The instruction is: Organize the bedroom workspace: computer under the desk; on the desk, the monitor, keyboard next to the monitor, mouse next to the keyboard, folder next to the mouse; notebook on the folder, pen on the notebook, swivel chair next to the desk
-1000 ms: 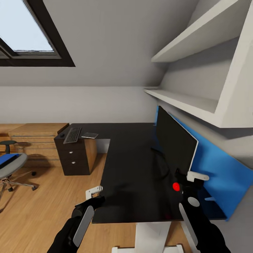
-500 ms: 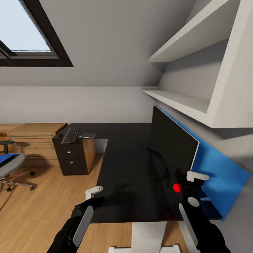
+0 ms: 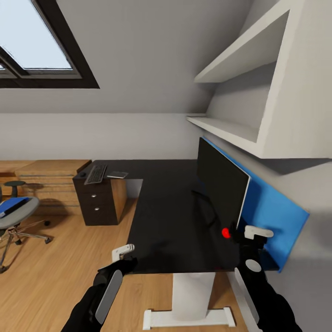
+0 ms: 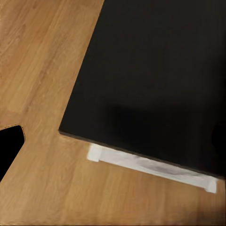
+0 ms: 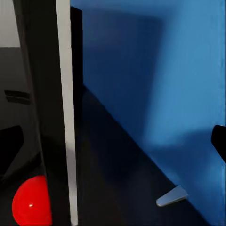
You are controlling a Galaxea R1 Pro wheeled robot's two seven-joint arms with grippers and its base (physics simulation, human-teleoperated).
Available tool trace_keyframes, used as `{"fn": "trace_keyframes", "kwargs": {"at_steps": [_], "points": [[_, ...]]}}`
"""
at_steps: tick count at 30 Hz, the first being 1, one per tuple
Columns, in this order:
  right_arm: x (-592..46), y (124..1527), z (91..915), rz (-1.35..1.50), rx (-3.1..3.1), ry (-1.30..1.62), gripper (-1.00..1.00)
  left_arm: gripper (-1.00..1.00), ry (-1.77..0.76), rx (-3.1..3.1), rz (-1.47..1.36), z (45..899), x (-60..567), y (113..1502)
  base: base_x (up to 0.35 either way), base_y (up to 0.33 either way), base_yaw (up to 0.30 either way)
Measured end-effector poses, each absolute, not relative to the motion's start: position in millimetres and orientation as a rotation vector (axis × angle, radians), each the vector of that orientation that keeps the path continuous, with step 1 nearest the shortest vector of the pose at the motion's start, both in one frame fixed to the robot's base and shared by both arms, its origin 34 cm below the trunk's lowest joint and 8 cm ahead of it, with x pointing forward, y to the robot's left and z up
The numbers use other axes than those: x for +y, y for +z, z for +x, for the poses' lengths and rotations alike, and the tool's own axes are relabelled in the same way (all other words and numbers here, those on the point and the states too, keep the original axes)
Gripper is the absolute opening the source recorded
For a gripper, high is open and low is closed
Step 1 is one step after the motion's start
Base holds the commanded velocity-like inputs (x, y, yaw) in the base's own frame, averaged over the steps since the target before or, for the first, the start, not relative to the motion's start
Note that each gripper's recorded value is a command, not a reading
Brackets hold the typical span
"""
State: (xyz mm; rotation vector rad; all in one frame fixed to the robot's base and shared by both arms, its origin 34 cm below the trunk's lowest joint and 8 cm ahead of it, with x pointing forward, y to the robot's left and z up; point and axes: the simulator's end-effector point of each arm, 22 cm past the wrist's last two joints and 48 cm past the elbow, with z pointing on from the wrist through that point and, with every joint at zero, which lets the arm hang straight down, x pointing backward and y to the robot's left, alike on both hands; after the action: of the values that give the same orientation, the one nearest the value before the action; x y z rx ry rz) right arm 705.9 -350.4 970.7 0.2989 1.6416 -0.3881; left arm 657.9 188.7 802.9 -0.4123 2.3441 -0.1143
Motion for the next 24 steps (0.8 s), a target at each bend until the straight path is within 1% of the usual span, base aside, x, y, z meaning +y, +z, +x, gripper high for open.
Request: {"fn": "trace_keyframes", "kwargs": {"at_steps": [7,8,12,13,14,15,16,17,24], "points": [[-343,962,706,0.263,1.660,-0.400,1.00,1.00,-0.112,2.342,-0.414,658,191,803,-0.277,0.200,0.000],[-328,960,708,0.237,1.664,-0.382,1.00,1.00,-0.109,2.343,-0.414,658,192,803,-0.207,0.276,0.000],[-308,957,710,0.218,1.675,-0.356,1.00,1.00,-0.105,2.344,-0.415,658,194,802,-0.187,0.290,0.000],[-275,933,709,0.187,1.730,-0.314,1.00,1.00,0.012,2.458,-0.413,630,233,749,-0.168,0.302,0.000],[-260,925,709,0.159,1.748,-0.299,1.00,1.00,0.070,2.561,-0.425,599,246,706,-0.164,0.304,0.000],[-240,911,707,0.112,1.778,-0.281,1.00,1.00,0.092,2.549,-0.444,596,253,697,-0.158,0.306,0.000],[-195,879,699,-0.007,1.818,-0.241,1.00,1.00,0.154,2.482,-0.513,584,270,673,-0.158,0.306,0.000],[-181,876,697,-0.046,1.812,-0.228,1.00,1.00,0.181,2.502,-0.520,570,274,659,-0.158,0.306,0.000],[-149,858,687,-0.131,1.828,-0.194,1.00,1.00,0.224,2.535,-0.472,551,276,640,-0.157,0.306,0.000]]}}
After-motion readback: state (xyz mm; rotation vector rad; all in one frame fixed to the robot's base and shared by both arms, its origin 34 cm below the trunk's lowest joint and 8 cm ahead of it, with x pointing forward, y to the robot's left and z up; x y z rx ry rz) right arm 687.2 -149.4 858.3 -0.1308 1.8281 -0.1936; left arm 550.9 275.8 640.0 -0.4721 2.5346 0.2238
